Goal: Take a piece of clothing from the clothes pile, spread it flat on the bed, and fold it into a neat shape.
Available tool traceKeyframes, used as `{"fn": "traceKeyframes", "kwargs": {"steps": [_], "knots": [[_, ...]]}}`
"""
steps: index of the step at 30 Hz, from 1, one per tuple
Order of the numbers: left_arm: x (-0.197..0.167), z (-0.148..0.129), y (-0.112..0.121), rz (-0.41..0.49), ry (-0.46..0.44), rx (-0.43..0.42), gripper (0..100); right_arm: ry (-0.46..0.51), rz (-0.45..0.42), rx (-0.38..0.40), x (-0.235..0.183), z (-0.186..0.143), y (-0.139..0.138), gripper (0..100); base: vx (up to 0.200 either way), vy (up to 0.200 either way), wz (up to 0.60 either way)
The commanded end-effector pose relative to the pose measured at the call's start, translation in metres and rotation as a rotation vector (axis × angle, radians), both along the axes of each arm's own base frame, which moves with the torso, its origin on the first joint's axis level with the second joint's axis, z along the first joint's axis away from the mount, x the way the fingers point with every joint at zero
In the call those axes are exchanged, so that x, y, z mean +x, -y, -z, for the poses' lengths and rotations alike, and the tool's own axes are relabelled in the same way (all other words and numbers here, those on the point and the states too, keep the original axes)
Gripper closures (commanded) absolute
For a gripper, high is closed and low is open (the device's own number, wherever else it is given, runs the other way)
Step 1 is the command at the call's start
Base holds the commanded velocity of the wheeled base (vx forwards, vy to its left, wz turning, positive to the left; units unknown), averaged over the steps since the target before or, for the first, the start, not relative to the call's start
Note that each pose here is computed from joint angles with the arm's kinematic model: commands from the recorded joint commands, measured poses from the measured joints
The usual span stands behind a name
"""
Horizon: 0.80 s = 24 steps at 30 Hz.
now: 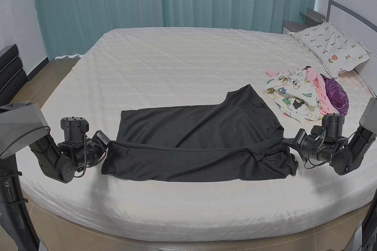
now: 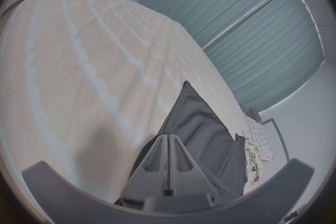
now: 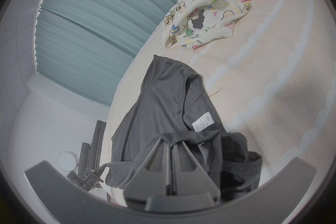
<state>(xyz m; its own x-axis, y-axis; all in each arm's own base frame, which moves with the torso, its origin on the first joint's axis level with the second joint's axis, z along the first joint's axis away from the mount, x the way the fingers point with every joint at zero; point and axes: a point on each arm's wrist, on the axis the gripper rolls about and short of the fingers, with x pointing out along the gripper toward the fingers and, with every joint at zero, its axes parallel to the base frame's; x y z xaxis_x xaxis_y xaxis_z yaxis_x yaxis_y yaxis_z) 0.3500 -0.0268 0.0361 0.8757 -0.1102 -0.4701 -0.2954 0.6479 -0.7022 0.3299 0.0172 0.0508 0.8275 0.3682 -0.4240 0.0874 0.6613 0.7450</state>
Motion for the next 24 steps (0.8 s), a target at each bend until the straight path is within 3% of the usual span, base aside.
{"fn": "traceKeyframes", "kwargs": {"steps": [1, 24], "knots": [[0.0004, 0.0001, 0.0001, 0.0, 0.001, 0.0, 100, 0.001, -0.002, 0.0, -0.0001, -0.0003, -0.0002, 100, 0.0, 0.0, 0.0], [-0.0005, 0.0031, 0.0022, 0.006, -0.01, -0.001, 100, -0.01, -0.008, -0.001, -0.0001, 0.003, -0.0027, 100, 0.0, 0.0, 0.0]]}}
